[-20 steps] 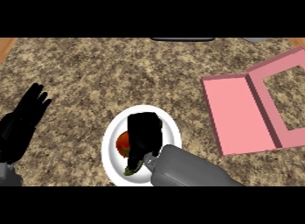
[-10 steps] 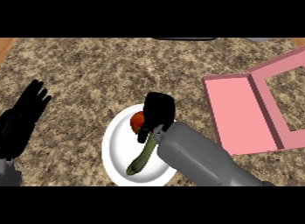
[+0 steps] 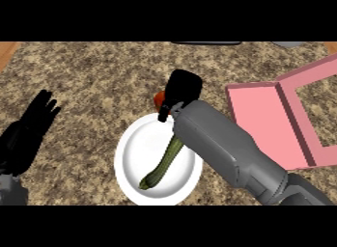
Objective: Pick the tomato from the plate and place it in the cardboard box
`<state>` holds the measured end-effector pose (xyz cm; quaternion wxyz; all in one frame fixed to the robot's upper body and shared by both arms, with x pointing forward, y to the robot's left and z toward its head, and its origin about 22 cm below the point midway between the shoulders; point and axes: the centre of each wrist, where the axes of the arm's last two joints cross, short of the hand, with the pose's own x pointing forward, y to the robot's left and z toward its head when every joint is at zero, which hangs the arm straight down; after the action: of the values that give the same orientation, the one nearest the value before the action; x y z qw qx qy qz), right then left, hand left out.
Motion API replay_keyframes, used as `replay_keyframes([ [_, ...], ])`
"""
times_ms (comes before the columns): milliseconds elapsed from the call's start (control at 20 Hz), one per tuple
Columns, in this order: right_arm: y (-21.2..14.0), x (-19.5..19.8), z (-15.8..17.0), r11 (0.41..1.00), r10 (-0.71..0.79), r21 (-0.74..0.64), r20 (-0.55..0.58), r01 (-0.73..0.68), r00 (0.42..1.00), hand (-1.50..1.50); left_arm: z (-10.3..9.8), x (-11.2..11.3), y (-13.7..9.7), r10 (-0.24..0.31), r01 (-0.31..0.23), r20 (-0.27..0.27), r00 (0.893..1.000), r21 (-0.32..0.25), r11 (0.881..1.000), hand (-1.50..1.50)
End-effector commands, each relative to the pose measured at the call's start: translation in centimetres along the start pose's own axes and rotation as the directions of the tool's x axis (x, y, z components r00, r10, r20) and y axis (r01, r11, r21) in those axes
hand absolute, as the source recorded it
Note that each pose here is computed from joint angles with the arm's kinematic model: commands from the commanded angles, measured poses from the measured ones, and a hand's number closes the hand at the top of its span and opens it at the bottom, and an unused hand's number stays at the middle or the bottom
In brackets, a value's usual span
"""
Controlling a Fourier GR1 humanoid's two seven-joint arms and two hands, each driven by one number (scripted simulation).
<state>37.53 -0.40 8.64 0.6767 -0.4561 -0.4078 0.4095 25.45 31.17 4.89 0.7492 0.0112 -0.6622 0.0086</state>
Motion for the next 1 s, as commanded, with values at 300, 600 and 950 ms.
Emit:
replay_keyframes([
  [300, -9.2, 7.0, 4.8, 0.933, -0.095, -0.351, -0.028, 0.079, 0.995, 1.50, 0.4, -0.8, 0.5, -0.014, 0.015, -0.025, 1.000, 0.033, 0.999, 0.00],
  [600, -13.5, 8.4, 5.2, 0.861, -0.112, -0.508, -0.140, 0.026, 0.984, 1.50, 1.2, -1.9, 0.8, 0.000, 0.002, -0.033, 0.999, 0.048, 0.999, 0.00],
  [950, -16.6, 6.7, 3.0, 0.815, -0.177, -0.580, -0.208, 0.025, 0.962, 1.50, 1.1, -0.7, 1.4, -0.002, 0.005, -0.033, 0.999, 0.066, 0.998, 0.00],
])
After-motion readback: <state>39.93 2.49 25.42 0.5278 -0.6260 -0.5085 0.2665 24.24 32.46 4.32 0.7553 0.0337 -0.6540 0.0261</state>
